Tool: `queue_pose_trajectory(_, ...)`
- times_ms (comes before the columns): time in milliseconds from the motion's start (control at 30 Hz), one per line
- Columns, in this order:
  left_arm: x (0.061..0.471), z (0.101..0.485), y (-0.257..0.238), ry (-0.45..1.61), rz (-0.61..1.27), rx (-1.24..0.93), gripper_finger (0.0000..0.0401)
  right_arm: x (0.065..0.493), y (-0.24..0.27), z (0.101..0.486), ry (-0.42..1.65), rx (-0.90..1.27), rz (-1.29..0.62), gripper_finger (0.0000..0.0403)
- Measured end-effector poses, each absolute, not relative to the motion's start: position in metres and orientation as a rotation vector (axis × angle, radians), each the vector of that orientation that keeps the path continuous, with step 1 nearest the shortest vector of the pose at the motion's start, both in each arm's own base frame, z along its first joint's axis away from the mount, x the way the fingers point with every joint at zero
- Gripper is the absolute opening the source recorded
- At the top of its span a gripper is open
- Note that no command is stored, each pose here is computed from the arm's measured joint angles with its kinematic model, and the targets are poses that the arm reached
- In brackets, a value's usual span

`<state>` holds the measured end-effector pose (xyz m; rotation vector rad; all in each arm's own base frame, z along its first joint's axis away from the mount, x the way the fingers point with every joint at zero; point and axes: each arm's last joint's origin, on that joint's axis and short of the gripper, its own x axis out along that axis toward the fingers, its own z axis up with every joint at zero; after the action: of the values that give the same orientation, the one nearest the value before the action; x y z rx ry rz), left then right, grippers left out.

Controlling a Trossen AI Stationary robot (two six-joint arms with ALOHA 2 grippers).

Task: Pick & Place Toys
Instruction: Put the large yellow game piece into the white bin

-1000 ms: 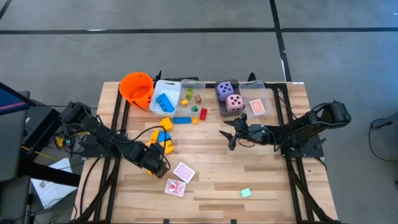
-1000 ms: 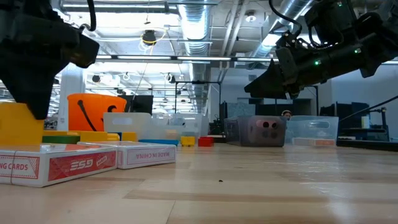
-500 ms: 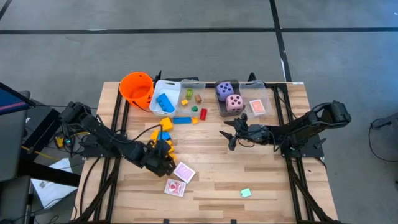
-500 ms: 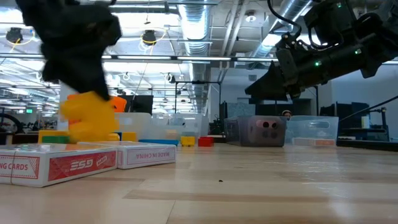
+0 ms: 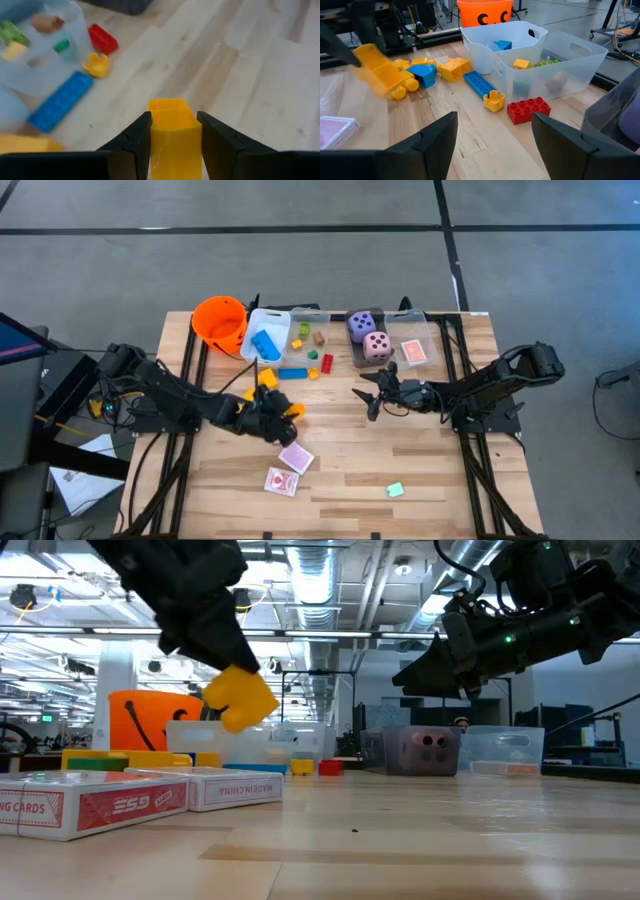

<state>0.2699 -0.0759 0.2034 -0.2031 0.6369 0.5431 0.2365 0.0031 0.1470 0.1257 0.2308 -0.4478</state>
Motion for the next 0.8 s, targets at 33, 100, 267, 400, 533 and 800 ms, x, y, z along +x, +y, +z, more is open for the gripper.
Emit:
queue_pose_trajectory(33,0.271,0.204,-0.073,0.637,0.546,-0.188,0.0126,0.236,0.003,0.147,0.231,0.126,-0.448,0.0249)
queue_pose_trajectory(100,0.274,0.204,-0.066,0.641,0.554,-0.157,0.0126,0.236,0.003,0.147,0.231,0.126,-0.448,0.0249)
queue_pose_trajectory(267,0.281,0.208,-0.049,0.624,0.568,-0.095,0.0126,0.236,0.003,0.147,0.23,0.127,-0.448,0.0249)
queue_pose_trajectory(400,0.287,0.212,-0.038,0.59,0.566,-0.038,0.0126,0.236,0.003,0.147,0.226,0.149,-0.451,0.0249)
queue_pose_trajectory(533,0.291,0.215,-0.03,0.577,0.564,0.014,0.0126,0.236,0.004,0.147,0.222,0.167,-0.451,0.0249)
queue_pose_trajectory(800,0.292,0.215,-0.017,0.586,0.598,0.032,0.0126,0.236,0.005,0.147,0.216,0.198,-0.451,0.0249)
